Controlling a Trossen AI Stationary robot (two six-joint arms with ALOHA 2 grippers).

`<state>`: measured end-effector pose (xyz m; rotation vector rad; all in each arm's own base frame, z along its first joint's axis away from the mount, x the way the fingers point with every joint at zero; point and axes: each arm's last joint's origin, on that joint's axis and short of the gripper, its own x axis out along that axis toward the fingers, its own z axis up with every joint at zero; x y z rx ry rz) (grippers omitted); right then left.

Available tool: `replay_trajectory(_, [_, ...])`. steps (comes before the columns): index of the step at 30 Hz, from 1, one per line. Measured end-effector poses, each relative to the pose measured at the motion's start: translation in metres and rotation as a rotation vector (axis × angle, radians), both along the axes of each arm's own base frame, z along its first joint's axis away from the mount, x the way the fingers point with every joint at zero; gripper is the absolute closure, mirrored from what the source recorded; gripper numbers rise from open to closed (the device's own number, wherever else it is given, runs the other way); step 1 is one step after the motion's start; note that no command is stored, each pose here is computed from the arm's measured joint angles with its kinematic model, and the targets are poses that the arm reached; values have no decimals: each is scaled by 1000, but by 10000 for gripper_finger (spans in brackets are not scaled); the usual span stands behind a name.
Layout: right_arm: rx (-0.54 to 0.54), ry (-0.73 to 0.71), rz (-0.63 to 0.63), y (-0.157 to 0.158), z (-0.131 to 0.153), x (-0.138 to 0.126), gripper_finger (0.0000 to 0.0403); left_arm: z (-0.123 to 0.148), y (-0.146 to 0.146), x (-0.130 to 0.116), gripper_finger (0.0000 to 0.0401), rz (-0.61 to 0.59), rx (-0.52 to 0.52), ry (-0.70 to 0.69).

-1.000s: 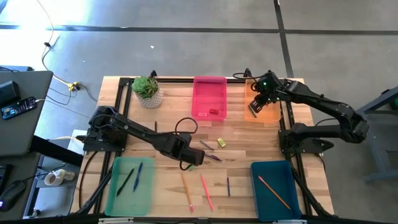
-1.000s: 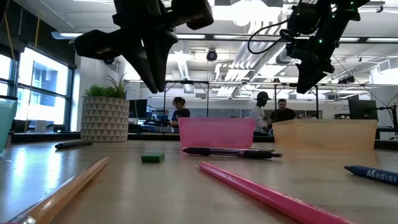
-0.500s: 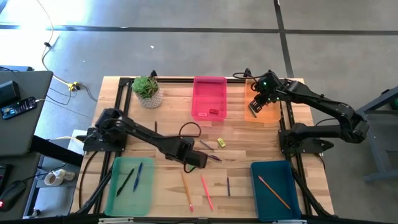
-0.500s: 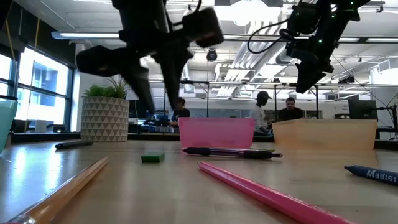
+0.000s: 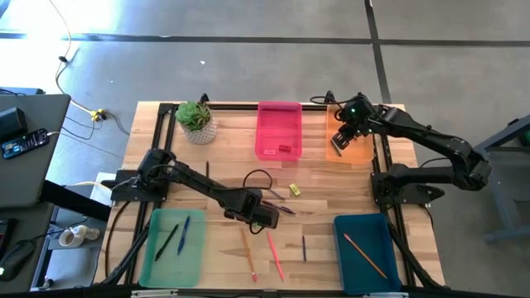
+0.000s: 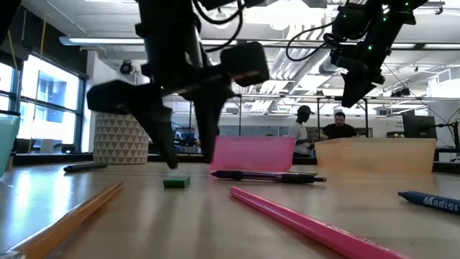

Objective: Sort crayons/erasers/pens/pencils in bins
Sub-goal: Put the green eraser into the pink bin

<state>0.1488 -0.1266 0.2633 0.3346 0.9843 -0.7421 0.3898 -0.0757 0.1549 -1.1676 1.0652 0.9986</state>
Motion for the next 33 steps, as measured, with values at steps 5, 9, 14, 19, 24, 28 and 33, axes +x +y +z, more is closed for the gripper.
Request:
replay_trajectory(5, [-5,5,12,0,0,0,281,-8,0,0,240,-1,6,31])
replay_trajectory(9, [-5,6,16,0,0,0,281,-12,0,0,246,-2,12,43])
replay_trajectory(14, [-6,7,19,0,0,0,281,-15,0,-1,253,-19,21,67])
replay_trajectory(19, [-7,7,19,0,0,0,281,-21,0,-2,264,-33,29,103])
replay_trajectory(24, [-15,17,40,0,0,0,281,-26,-2,-3,275,-50,21,121])
replay_trajectory(28, [-16,17,41,0,0,0,281,-26,-2,-3,289,-51,28,127])
replay_trajectory(33, [-21,11,41,0,1,1,281,-27,-2,-4,321,-52,28,131])
